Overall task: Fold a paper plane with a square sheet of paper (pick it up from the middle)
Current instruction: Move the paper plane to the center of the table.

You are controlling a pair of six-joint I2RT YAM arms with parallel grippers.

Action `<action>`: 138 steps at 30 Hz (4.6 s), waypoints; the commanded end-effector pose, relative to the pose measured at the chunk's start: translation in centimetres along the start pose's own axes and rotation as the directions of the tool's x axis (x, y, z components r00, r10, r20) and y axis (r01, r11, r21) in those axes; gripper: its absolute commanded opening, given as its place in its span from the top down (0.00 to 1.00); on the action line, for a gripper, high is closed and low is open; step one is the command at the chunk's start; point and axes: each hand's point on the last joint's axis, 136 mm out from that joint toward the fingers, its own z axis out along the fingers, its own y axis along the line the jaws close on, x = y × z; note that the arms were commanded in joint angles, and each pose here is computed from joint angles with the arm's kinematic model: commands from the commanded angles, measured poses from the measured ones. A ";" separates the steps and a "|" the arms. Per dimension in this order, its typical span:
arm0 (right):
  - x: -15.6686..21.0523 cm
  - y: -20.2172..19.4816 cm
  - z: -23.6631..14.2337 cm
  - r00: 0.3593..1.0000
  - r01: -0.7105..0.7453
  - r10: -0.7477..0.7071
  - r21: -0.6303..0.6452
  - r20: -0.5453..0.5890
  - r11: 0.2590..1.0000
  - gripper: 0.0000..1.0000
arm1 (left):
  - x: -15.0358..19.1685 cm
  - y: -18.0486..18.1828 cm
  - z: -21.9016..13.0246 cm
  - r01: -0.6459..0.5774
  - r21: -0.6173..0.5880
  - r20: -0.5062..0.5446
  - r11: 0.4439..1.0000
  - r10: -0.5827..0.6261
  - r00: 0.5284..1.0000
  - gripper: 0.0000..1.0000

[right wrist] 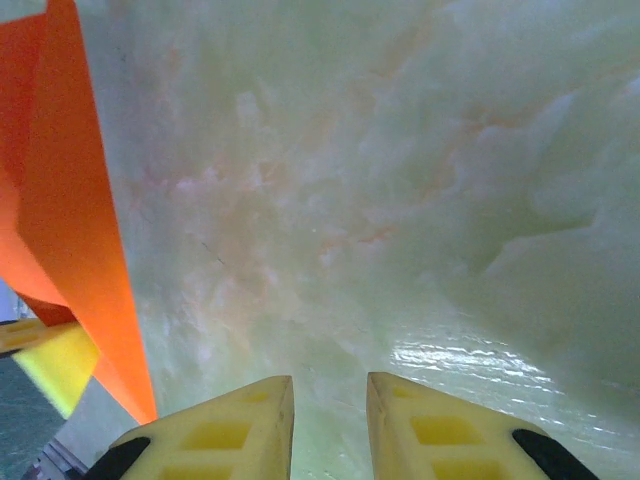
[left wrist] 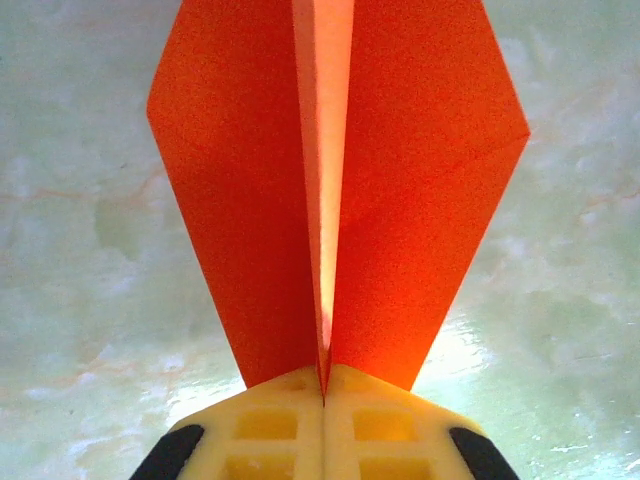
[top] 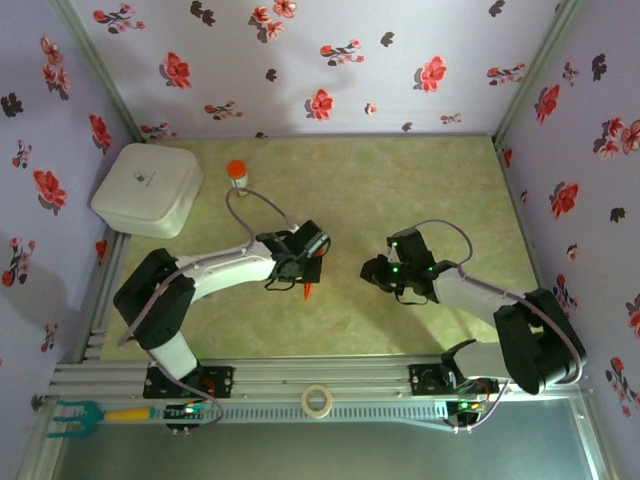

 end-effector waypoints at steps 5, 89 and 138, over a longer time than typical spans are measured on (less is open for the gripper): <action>-0.6 0.9 -1.3 0.999 0.020 -0.020 0.003 0.032 1.000 0.73 | -1.4 0.6 -1.3 0.034 -0.074 0.057 0.997 -0.029 0.998 1.00; 0.0 0.6 0.9 1.000 -0.031 0.031 -0.055 -0.003 0.998 0.72 | 2.0 -0.6 3.3 -0.070 -0.168 -0.076 0.983 0.058 0.995 0.87; 0.0 0.7 1.3 0.999 -0.032 0.031 -0.065 -0.015 0.997 0.71 | 0.6 -0.3 3.2 0.116 -0.050 -0.003 0.992 -0.116 0.993 0.81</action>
